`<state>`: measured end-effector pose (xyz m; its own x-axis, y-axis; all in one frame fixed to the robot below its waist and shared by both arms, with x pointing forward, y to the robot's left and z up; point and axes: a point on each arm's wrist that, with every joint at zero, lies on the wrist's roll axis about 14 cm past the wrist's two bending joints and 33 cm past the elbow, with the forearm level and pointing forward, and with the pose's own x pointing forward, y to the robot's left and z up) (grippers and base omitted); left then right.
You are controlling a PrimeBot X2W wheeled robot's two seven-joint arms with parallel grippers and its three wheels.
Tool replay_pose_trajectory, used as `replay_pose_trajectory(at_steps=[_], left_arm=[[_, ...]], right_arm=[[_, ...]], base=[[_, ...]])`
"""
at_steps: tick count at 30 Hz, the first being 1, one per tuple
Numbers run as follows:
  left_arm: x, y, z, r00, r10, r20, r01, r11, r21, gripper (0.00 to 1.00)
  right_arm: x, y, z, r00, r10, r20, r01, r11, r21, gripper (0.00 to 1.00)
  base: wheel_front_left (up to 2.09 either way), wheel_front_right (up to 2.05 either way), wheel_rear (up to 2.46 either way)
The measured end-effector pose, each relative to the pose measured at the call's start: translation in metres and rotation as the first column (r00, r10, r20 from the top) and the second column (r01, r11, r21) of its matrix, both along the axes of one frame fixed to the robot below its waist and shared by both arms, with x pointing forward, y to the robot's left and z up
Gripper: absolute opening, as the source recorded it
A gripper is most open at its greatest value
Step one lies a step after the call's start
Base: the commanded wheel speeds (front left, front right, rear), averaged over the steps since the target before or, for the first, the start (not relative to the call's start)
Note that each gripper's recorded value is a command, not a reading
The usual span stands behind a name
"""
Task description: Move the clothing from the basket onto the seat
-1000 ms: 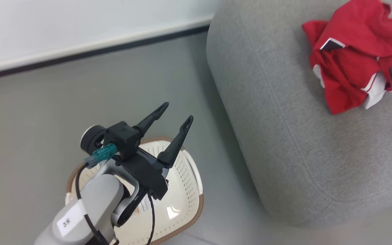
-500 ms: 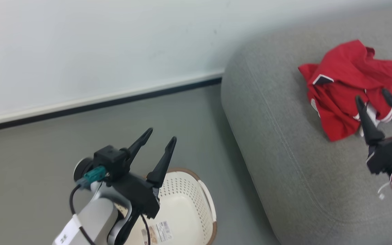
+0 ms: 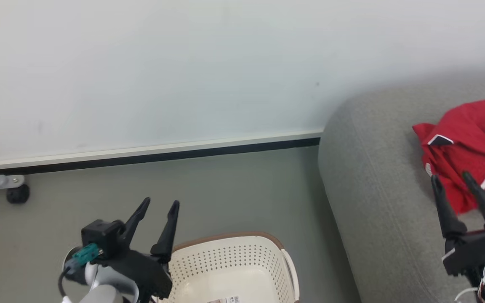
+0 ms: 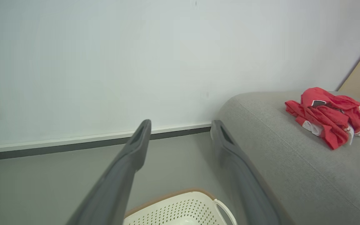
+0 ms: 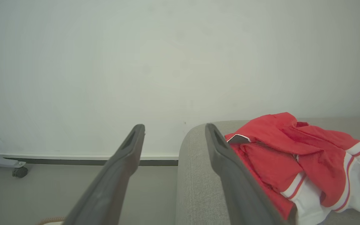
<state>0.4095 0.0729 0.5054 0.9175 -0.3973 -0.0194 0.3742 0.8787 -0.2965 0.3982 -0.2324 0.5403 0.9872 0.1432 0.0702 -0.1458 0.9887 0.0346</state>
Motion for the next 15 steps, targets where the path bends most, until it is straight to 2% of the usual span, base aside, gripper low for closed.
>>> replay_pose_trajectory(at_steps=[8, 15], left_arm=[[-0.023, 0.067, -0.009, 0.976, 0.216, -0.035, -0.216, 0.976, -0.012, 1.00], [-0.041, 0.102, -0.016, 0.946, 0.321, -0.043, -0.321, 0.947, 0.002, 1.00]], right_arm=[[-0.019, 0.041, -0.016, 0.999, 0.034, -0.028, -0.030, 0.993, 0.118, 1.00], [-0.019, 0.062, -0.008, 0.998, 0.056, 0.004, -0.056, 0.987, 0.148, 1.00]], base=[[0.00, 0.00, 0.00], [0.00, 0.00, 0.00]])
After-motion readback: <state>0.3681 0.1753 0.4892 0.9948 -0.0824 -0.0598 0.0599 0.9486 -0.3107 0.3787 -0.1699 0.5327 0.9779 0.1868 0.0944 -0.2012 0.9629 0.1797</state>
